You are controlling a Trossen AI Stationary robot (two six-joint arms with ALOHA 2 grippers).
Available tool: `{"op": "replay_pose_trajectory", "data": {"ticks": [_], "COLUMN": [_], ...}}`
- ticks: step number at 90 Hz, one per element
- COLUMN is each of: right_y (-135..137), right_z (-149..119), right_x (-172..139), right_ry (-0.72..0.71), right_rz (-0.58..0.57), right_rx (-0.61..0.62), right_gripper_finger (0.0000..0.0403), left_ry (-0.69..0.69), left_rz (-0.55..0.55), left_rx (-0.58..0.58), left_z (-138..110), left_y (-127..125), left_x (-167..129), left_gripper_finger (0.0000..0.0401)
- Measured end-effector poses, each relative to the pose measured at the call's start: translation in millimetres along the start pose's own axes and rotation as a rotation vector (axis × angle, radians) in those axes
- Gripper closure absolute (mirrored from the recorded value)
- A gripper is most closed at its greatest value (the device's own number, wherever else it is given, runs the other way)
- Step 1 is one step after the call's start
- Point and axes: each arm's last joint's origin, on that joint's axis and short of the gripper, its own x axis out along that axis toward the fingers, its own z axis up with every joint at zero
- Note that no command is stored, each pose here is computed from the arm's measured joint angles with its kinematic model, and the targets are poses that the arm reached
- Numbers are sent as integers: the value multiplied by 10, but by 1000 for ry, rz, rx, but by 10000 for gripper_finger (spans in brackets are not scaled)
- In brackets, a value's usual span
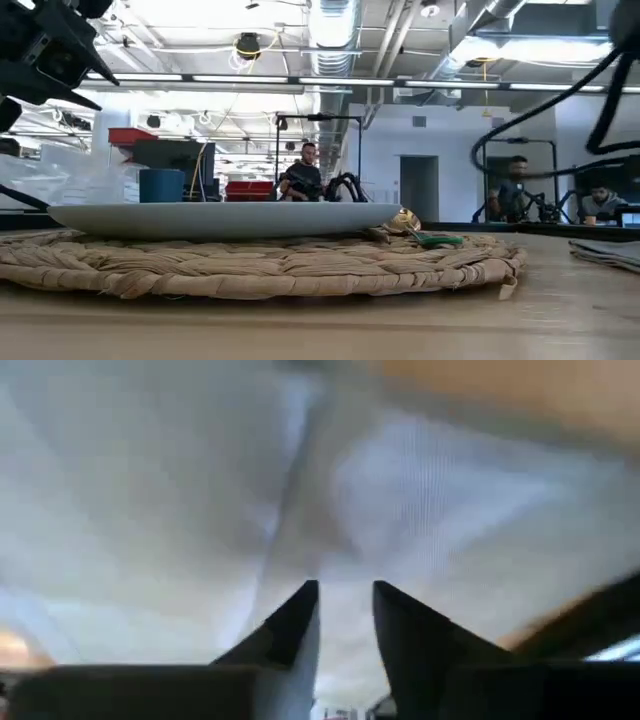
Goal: Set table place
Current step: Fold the gray table napkin
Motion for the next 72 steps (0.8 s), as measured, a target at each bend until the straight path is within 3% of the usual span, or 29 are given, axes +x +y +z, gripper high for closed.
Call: {"op": "replay_pose_trajectory", "data": {"ticks": [10, 36, 51, 72], "right_y": [24, 87, 116, 186], "right_z": [78, 451, 706, 1029], "right_x": [-10, -202, -362, -701], "right_ry": [-14, -53, -86, -240], "right_rz": [-2, 49, 136, 260], "right_rx": [-2, 16, 13, -52], "right_gripper_finger": [396, 402, 403, 403], "left_ry": [2, 58, 56, 49], "left_rz": [2, 35, 42, 59], "left_rx": [-2, 10, 19, 25], "left_z": [0, -15, -12, -1], "left_y": [1, 12, 20, 39], "left_x": [0, 0, -1, -1], "left_gripper_finger": [282, 282, 282, 282]}}
